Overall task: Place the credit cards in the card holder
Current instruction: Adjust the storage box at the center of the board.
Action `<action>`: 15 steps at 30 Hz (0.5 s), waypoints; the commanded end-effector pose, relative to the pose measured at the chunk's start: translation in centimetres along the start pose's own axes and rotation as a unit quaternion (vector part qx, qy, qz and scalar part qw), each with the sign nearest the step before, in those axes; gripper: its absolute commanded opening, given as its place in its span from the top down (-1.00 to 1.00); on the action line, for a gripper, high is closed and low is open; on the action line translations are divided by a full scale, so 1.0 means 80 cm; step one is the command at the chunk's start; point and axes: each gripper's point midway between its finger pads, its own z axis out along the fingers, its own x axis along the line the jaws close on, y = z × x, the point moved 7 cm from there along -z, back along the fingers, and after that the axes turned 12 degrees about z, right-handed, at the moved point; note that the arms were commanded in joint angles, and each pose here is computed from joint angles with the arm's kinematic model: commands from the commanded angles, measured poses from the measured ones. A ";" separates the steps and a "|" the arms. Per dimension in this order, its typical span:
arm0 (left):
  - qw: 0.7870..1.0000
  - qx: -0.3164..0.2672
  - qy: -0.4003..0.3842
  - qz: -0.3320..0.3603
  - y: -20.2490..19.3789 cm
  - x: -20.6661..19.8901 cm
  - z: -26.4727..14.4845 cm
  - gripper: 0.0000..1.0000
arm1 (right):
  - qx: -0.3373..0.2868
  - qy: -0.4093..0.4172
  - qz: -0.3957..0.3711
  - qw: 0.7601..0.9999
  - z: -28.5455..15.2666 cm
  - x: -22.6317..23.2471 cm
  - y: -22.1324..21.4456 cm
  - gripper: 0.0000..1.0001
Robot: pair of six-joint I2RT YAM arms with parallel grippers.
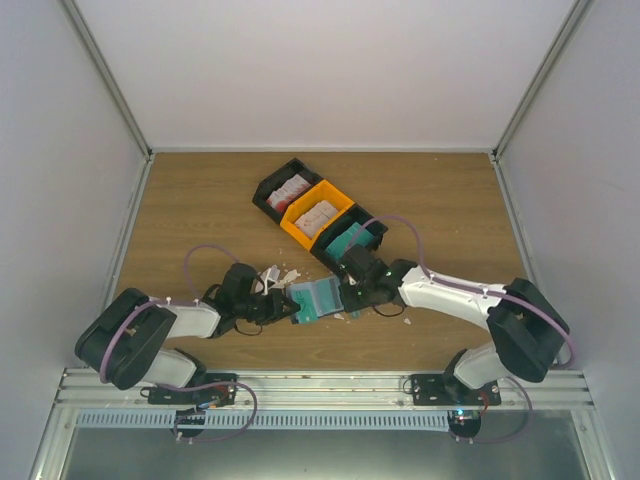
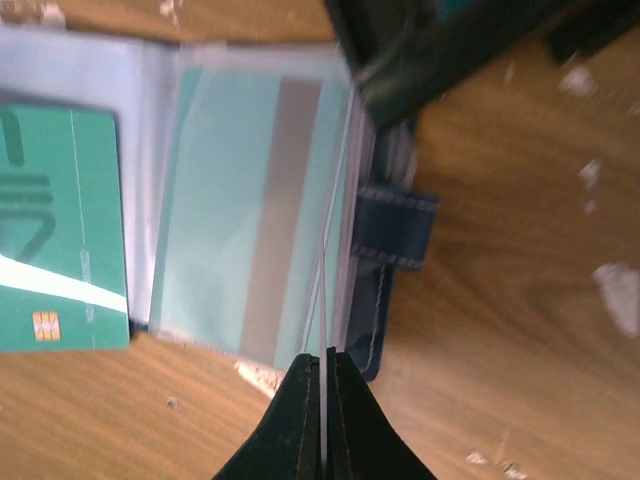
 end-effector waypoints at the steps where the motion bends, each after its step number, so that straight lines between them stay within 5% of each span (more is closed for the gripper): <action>1: 1.000 -0.003 0.013 0.017 0.003 0.000 0.000 1.00 | -0.046 -0.062 -0.021 0.997 -0.005 -0.006 0.029 0.97; 15: 1.000 -0.005 0.014 0.024 0.007 -0.003 0.000 1.00 | -0.091 -0.100 -0.011 0.991 0.009 -0.041 0.092 0.99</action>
